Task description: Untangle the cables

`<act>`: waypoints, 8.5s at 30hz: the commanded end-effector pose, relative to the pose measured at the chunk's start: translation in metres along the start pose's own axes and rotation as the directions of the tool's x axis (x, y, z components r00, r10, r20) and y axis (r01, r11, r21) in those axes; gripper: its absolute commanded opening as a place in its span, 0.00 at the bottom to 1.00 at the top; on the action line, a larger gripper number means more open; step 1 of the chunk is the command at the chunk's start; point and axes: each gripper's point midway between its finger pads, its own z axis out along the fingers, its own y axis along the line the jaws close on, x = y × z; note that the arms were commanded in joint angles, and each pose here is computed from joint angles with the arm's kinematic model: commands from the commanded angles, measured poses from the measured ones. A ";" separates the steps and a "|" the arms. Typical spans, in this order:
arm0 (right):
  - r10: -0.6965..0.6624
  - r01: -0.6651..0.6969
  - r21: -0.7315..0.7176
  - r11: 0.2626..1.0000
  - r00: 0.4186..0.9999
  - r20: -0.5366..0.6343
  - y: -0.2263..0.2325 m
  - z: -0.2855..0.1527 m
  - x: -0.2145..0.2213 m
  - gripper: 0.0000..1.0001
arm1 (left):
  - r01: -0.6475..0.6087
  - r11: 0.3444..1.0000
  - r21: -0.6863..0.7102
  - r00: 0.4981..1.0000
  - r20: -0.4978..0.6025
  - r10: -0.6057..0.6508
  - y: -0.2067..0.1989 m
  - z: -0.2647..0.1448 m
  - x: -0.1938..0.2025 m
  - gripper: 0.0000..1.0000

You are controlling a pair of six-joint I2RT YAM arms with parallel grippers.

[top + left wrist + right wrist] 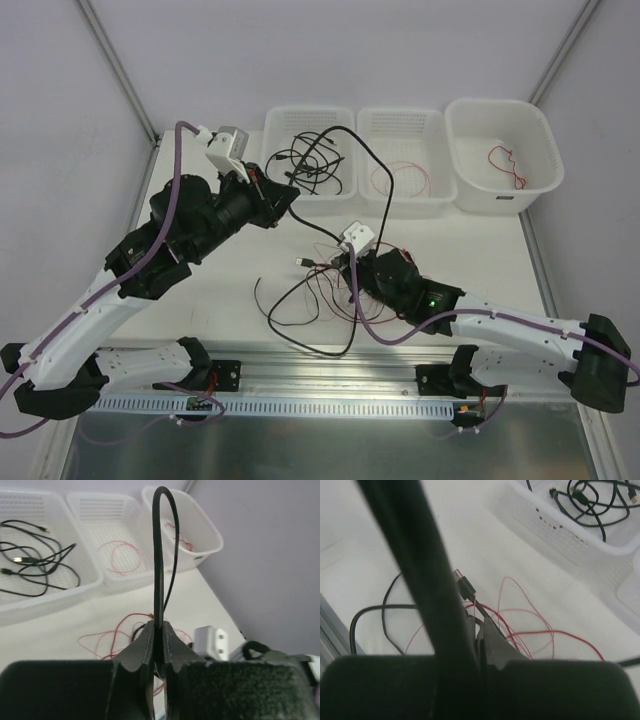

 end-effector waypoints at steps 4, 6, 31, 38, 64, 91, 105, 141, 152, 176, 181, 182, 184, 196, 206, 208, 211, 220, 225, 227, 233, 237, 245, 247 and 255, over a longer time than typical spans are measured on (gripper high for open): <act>0.013 -0.010 -0.053 0.999 0.999 0.051 -0.009 -0.074 -0.101 0.01 | -0.062 0.974 -0.217 0.998 0.020 0.068 0.061 0.010 0.031 0.00; 0.037 -0.032 -0.036 0.999 0.991 0.130 -0.020 -0.103 -0.151 0.01 | -0.054 0.971 -0.231 0.998 -0.022 0.050 0.071 0.016 0.052 0.00; 0.071 0.290 -0.483 0.826 0.796 0.601 0.061 -0.205 -0.376 0.01 | 0.058 0.985 -0.163 0.983 0.181 -0.028 0.078 -0.052 0.029 0.06; -0.230 0.196 0.209 0.958 0.961 0.151 -0.062 -0.101 -0.287 0.01 | 0.057 0.987 -0.153 0.984 0.174 -0.030 0.081 -0.057 0.038 0.07; 0.042 -0.075 0.079 0.994 0.933 0.358 -0.050 -0.109 -0.289 0.01 | 0.005 0.946 -0.324 0.990 -0.129 -0.049 0.133 -0.008 0.161 0.74; 0.068 -0.107 0.141 0.984 0.965 0.254 -0.061 -0.104 -0.222 0.01 | -0.204 0.968 -0.146 0.972 -0.147 0.182 0.101 -0.012 0.125 0.00; 0.194 -0.222 0.171 0.960 0.967 0.165 -0.064 -0.105 -0.139 0.01 | -0.294 0.930 0.222 0.945 0.214 0.248 -0.043 -0.048 -0.069 0.00; 0.202 -0.225 0.216 0.950 0.972 0.124 -0.072 -0.114 -0.115 0.01 | -0.488 0.864 -0.119 0.860 0.103 0.500 0.018 -0.035 -0.084 0.00; 0.197 -0.219 0.245 0.944 0.974 0.111 -0.078 -0.121 -0.107 0.01 | -0.643 0.614 -0.457 0.744 -0.185 0.642 0.098 -0.043 -0.079 0.00; 0.196 -0.178 0.229 0.957 0.979 -0.056 -0.062 -0.092 -0.068 0.01 | -0.702 0.422 -0.573 0.612 -0.185 0.769 0.097 -0.032 -0.089 0.00; 0.174 -0.139 0.199 0.970 0.970 -0.171 -0.048 -0.072 -0.042 0.11 | -0.657 0.585 -0.475 0.697 -0.085 0.712 0.082 -0.018 -0.069 0.00; 0.170 -0.137 0.174 0.975 0.967 -0.187 -0.043 -0.070 -0.039 0.15 | -0.658 0.613 -0.437 0.707 -0.078 0.703 0.078 -0.015 -0.061 0.00; 0.160 -0.131 0.142 0.981 0.963 -0.218 -0.035 -0.063 -0.033 0.32 | -0.625 0.706 -0.333 0.752 -0.014 0.659 0.061 -0.009 -0.049 0.00; 0.076 -0.104 -0.146 0.984 0.981 -0.180 0.017 -0.066 -0.029 0.73 | -0.477 0.876 -0.077 0.879 -0.013 0.477 0.031 0.023 -0.005 0.00; -0.050 0.025 -0.199 0.980 0.991 -0.124 0.033 -0.096 -0.045 0.80 | -0.368 0.928 -0.062 0.930 -0.012 0.368 0.029 0.026 -0.009 0.00; -0.058 0.039 -0.173 0.984 0.993 -0.106 0.027 -0.106 -0.058 0.86 | -0.351 0.934 -0.069 0.936 -0.016 0.351 0.033 0.027 -0.008 0.00; -0.087 0.071 -0.115 0.991 0.986 -0.141 0.012 -0.119 -0.058 0.94 | -0.325 0.943 -0.063 0.945 -0.036 0.324 0.038 0.031 -0.003 0.00; -0.034 0.062 0.127 0.990 0.976 -0.213 -0.054 -0.174 -0.057 0.97 | -0.286 0.946 -0.150 0.958 -0.062 0.280 0.067 0.029 0.006 0.00; -0.108 0.090 -0.102 0.991 0.976 -0.191 -0.010 -0.156 -0.061 0.98 | -0.266 0.956 -0.127 0.963 -0.084 0.257 0.064 0.035 0.013 0.00; -0.183 0.135 -0.222 0.966 0.960 -0.213 0.014 -0.149 -0.058 0.99 | -0.255 0.960 -0.118 0.965 -0.088 0.246 0.062 0.037 0.014 0.00; -0.418 0.300 -0.425 0.854 0.882 -0.219 0.075 -0.116 -0.058 0.92 | -0.218 0.972 -0.090 0.972 -0.106 0.208 0.056 0.038 0.020 0.00; -0.527 0.371 -0.542 0.754 0.834 -0.162 0.114 -0.103 -0.060 0.88 | -0.205 0.976 -0.071 0.973 -0.127 0.195 0.053 0.042 0.025 0.00; -0.671 0.457 -0.665 0.591 0.736 -0.091 0.172 -0.078 -0.049 0.84 | -0.198 0.979 -0.054 0.971 -0.147 0.188 0.051 0.043 0.030 0.00; -0.690 0.452 -0.701 0.551 0.720 -0.078 0.186 -0.072 -0.040 0.84 | -0.198 0.978 -0.057 0.971 -0.149 0.188 0.051 0.043 0.030 0.00; -0.715 0.431 -0.768 0.473 0.698 -0.048 0.221 -0.053 -0.021 0.80 | -0.192 0.980 -0.048 0.972 -0.146 0.184 0.048 0.041 0.027 0.00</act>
